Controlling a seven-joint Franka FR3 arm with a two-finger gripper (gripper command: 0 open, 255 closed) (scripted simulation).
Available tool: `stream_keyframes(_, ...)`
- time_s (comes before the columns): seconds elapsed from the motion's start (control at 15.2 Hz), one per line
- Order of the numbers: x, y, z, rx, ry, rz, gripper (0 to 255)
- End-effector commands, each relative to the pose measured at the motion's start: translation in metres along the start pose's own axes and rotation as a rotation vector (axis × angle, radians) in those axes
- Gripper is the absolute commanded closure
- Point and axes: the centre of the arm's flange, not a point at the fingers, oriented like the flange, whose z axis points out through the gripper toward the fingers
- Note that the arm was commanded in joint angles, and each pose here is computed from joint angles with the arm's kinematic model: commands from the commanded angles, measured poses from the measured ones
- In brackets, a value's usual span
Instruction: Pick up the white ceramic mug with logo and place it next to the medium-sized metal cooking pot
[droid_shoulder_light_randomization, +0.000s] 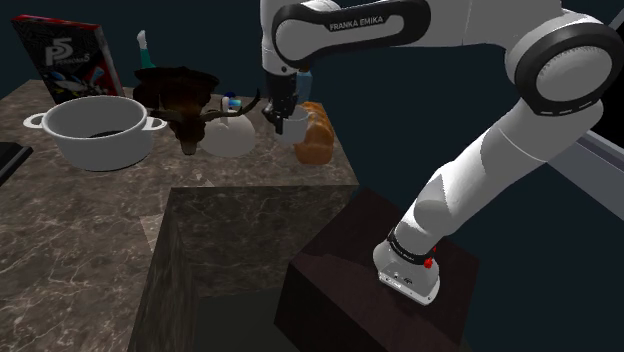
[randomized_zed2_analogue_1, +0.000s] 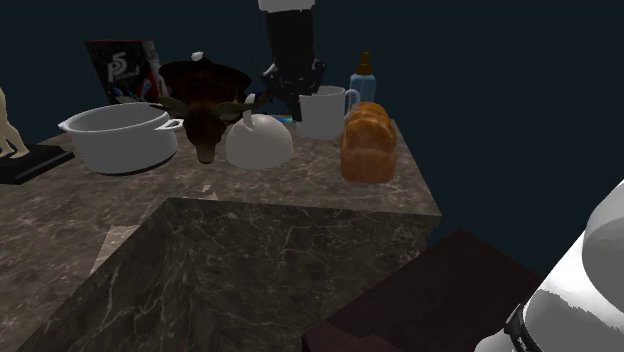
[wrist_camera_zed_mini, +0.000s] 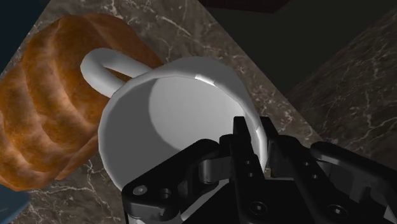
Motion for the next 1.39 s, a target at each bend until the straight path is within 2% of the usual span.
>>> stream_keyframes(0.0, -0.001, 0.001, -0.01, 0.0, 0.0, 0.0, 255)
stream_keyframes(0.66, -0.005, 0.004, -0.061, 0.0, 0.0, 0.0, 255)
stream_keyframes(1.32, 0.096, -0.08, -0.074, 0.0, 0.0, 0.0, 255)
